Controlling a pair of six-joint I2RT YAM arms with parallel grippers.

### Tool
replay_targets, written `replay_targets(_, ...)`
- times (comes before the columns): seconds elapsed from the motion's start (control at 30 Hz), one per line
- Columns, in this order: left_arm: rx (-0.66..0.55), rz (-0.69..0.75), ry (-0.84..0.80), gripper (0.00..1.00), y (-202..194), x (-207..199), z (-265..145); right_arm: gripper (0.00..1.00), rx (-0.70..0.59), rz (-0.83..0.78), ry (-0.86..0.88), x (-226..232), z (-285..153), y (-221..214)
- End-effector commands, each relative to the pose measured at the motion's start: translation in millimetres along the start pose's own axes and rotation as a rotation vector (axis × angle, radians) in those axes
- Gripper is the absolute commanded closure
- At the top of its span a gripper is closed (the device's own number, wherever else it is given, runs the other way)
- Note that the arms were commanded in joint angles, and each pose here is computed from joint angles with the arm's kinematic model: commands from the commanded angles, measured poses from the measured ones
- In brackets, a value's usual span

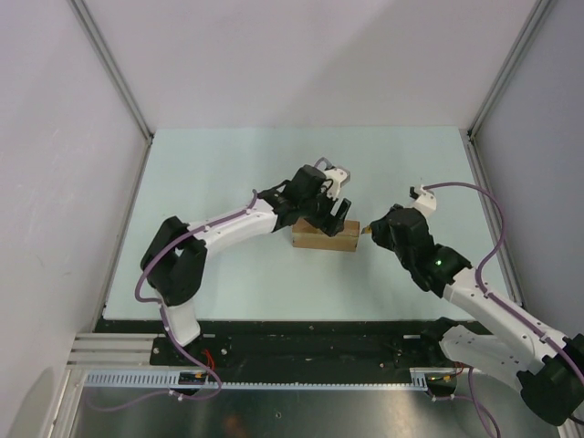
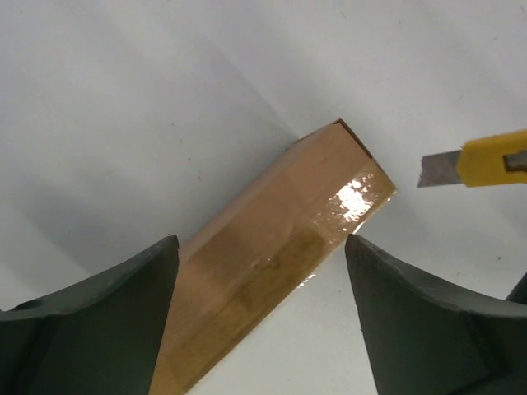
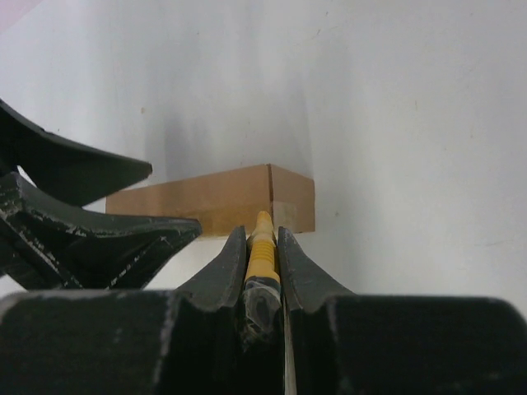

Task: Unpack the express box

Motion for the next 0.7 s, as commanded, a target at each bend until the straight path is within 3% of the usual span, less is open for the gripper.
replay_targets(0.0, -0.087, 0.197, -0.064, 0.08, 34, -2, -19, 1.00, 0.005, 0.033, 0.058, 8, -12, 7)
replay_targets(0.37, 0.007, 0.407, -0.265, 0.05, 2, -14, -9, 1.00, 0.040, 0.037, 0.055, 0, -15, -1)
replay_targets(0.67, 0.058, 0.480, -0.100, 0.06, 3, 17, 32, 1.00, 0.063, 0.035, 0.058, -1, -13, -4)
Point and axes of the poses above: each gripper's point midway between its finger pads, its own z axis out along the fingers, its own x axis along the line the jaws close on, y = z × x, the point moved 3 cm from there along -z, back along the fingers, and after that the axes turned 5 degrees about -z, right-handed, at the moved point
